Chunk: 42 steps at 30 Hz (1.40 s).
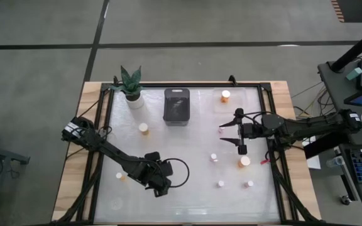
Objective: Pick and place medicine bottles into bin by pill shape (circle, oval)
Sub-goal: Put the small pink pill bottle into the black bin
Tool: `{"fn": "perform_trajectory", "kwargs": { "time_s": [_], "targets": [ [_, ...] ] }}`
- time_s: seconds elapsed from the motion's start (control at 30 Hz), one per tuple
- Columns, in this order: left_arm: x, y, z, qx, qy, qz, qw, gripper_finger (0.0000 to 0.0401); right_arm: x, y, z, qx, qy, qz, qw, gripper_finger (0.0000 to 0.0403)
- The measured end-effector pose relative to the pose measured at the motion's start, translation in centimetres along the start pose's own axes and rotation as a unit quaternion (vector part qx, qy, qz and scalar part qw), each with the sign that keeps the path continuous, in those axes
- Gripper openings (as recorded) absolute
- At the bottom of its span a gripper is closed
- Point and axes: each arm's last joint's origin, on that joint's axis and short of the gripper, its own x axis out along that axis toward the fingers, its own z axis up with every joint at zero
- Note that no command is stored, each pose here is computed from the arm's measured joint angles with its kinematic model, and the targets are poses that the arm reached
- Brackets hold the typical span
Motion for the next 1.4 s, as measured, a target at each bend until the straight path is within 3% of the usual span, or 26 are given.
{"fn": "perform_trajectory", "kwargs": {
  "time_s": [0.6, 1.03, 1.2, 1.4],
  "targets": [
    [0.6, 0.2, -0.4, -0.014, -0.003, 0.000, 1.000, 0.0191, 0.0, 0.0, 0.0, 0.007, 0.001, 0.000, 1.000, 0.0228],
    [0.6, 0.2, -0.4, -0.013, -0.001, 0.001, 1.000, 0.0086, 0.0, 0.0, 0.0, 0.007, 0.002, 0.000, 1.000, 0.0228],
    [0.1, 0.0, 0.4, -0.021, -0.010, -0.011, 1.000, 0.0086, 0.0, 0.0, -0.1, 0.008, 0.003, 0.000, 1.000, 0.0228],
    [-1.4, 0.4, 3.3, -0.034, -0.012, -0.044, 0.998, 0.0088, 0.0, 0.0, -0.1, 0.007, 0.004, 0.001, 1.000, 0.0228]
  ]
}}
